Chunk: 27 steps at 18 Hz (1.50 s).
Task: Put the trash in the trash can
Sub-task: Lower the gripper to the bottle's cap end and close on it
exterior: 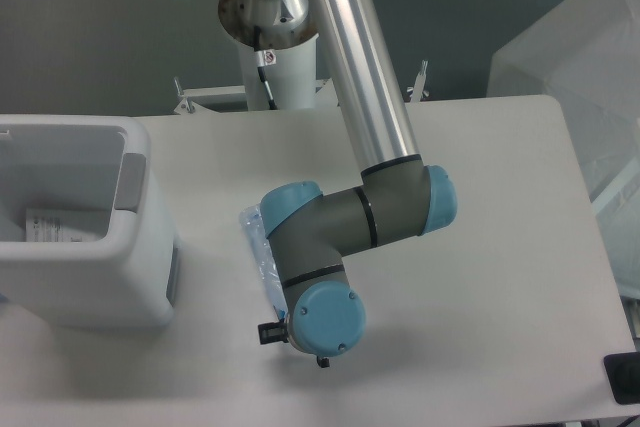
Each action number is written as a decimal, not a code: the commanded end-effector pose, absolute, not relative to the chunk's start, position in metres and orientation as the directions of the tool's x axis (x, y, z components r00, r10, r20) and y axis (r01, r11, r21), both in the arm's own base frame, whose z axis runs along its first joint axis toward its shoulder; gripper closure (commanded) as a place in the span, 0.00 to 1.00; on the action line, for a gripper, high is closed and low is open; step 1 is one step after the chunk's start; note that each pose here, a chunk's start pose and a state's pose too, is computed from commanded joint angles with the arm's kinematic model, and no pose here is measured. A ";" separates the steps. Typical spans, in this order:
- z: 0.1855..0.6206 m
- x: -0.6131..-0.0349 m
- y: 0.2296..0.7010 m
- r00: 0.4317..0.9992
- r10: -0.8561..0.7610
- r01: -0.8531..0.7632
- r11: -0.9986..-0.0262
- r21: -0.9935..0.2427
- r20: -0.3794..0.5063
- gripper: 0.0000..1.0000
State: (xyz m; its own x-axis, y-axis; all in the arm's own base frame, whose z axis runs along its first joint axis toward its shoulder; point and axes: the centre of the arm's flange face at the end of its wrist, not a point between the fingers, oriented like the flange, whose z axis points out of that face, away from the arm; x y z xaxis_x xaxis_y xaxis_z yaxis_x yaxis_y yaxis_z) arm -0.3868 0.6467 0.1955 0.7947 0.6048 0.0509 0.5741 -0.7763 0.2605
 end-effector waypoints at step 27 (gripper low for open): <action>0.384 -0.391 0.649 0.803 0.590 0.591 -0.772 -0.232 0.083 0.86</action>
